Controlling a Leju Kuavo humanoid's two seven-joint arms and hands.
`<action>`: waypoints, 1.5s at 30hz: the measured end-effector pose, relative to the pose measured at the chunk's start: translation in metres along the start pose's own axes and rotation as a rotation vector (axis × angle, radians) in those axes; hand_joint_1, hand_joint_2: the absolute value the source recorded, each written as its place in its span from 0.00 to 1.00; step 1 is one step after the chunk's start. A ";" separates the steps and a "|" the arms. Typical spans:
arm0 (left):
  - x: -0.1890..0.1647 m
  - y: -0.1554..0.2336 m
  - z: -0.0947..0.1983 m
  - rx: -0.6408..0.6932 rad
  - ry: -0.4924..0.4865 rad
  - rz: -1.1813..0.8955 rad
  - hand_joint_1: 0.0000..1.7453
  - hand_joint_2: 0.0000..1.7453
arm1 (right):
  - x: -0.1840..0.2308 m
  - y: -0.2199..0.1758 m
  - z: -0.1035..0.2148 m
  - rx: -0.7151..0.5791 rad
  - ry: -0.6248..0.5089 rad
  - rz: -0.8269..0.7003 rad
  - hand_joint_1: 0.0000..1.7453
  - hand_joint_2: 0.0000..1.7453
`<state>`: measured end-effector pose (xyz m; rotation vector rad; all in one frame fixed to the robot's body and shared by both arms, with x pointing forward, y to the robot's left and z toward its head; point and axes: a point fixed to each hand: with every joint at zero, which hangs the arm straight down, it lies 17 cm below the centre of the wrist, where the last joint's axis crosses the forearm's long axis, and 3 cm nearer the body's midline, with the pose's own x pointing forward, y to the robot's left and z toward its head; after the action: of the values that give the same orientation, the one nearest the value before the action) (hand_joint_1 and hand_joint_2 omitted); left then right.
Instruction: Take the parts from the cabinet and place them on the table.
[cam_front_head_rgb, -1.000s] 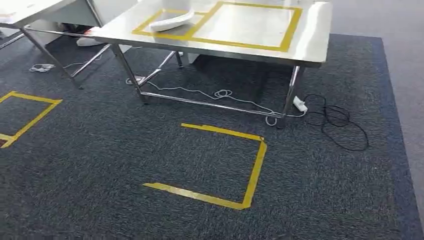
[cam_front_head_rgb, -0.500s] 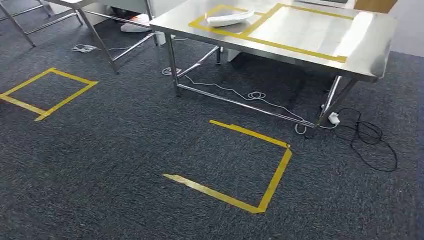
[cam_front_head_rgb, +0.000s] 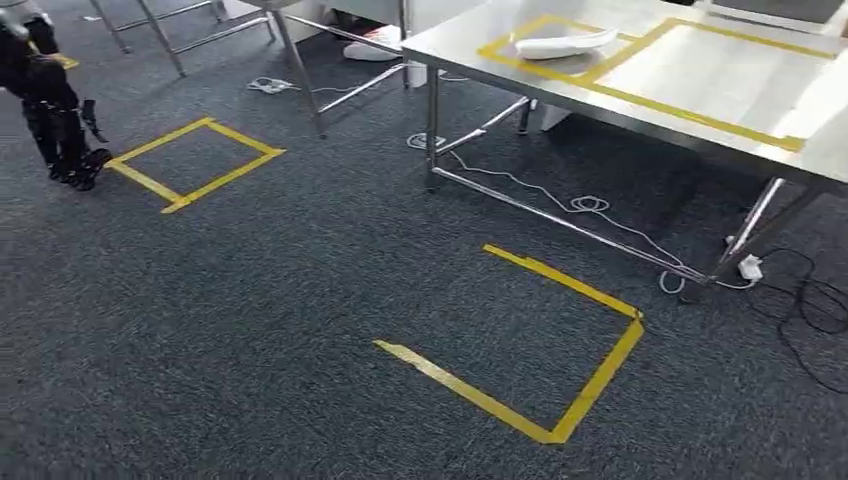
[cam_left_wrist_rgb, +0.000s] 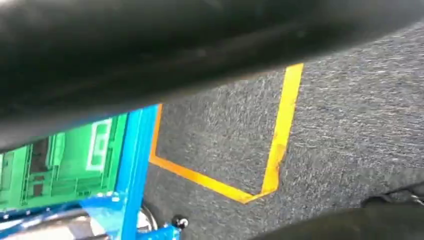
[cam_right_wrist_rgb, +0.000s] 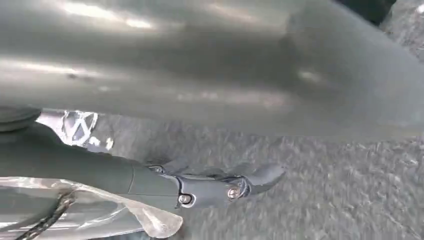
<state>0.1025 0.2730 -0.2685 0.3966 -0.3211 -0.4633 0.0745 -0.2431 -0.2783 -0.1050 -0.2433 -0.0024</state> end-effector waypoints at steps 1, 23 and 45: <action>0.000 -0.003 0.001 -0.005 0.001 0.001 0.00 0.00 | 0.000 -0.001 0.000 0.001 0.002 0.000 0.00 0.00; 0.022 -0.017 0.007 -0.016 -0.036 -0.009 0.00 0.00 | -0.001 -0.017 -0.003 -0.033 0.011 -0.014 0.00 0.00; 0.021 -0.014 0.006 -0.011 -0.033 -0.022 0.00 0.00 | 0.004 -0.016 -0.003 -0.025 0.001 -0.015 0.00 0.00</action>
<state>0.1123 0.2493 -0.2650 0.3819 -0.3463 -0.4933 0.0793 -0.2588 -0.2787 -0.1280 -0.2434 -0.0207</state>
